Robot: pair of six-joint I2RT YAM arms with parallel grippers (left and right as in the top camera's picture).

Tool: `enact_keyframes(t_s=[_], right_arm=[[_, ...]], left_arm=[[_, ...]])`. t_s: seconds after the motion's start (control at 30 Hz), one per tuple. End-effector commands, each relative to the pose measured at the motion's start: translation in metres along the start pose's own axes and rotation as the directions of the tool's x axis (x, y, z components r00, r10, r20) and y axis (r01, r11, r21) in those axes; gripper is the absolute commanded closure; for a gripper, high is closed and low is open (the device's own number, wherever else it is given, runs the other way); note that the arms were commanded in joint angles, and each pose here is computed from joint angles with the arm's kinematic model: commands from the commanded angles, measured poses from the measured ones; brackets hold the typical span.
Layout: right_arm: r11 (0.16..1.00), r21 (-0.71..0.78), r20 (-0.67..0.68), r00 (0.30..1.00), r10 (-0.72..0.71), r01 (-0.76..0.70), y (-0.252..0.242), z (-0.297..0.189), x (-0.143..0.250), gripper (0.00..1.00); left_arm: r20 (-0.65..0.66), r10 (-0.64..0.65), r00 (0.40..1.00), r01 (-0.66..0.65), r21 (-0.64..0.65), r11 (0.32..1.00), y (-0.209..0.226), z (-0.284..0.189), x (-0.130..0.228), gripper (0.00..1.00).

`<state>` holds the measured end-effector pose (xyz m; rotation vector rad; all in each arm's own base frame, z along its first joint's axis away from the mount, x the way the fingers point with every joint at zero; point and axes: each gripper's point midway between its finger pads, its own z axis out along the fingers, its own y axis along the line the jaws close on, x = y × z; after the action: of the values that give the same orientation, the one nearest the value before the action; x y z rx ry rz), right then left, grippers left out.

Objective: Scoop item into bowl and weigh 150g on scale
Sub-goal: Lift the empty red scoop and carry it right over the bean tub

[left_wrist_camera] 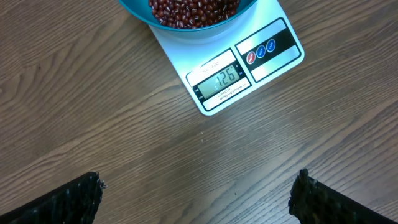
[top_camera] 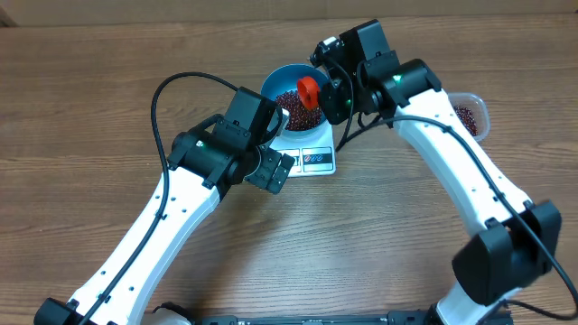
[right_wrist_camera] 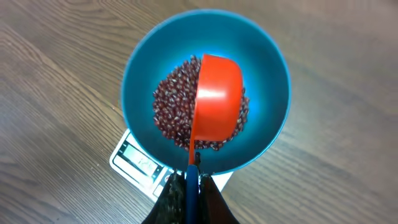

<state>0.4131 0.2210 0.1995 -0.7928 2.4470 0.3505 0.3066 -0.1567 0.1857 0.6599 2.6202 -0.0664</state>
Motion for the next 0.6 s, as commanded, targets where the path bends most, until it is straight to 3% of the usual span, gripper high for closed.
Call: enact_keyframes(t_s=[0.0,0.1,0.2,0.33,0.47,0.57], right_arm=[[0.992,0.074,0.102,0.989,-0.109,0.102,0.000,-0.039,-0.025,0.96],[0.993,0.114,0.103,0.993,-0.056,0.044,-0.008,-0.040,-0.025,0.96],[0.984,0.075,0.047,0.985,-0.165,0.162,0.006,-0.037,-0.014,0.96],[0.966,0.256,0.067,0.996,-0.054,0.035,-0.023,-0.042,-0.021,0.96],[0.974,0.104,0.034,0.978,-0.207,0.203,0.011,-0.036,-0.014,0.96],[0.976,0.185,0.063,0.990,-0.128,0.115,-0.001,-0.038,-0.023,0.96]], left_arm=[[0.009,0.016,1.000,-0.016,0.011,1.000,-0.002,-0.003,0.000,0.00],[0.009,0.015,1.000,-0.016,0.011,1.000,-0.002,-0.003,0.000,0.00],[0.009,0.015,1.000,-0.016,0.011,1.000,-0.002,-0.003,0.000,0.00],[0.009,0.016,1.000,-0.016,0.011,1.000,-0.002,-0.003,0.000,0.00],[0.009,0.016,1.000,-0.016,0.011,1.000,-0.002,-0.003,0.000,0.00],[0.009,0.015,1.000,-0.016,0.011,1.000,-0.002,-0.003,0.000,0.00]])
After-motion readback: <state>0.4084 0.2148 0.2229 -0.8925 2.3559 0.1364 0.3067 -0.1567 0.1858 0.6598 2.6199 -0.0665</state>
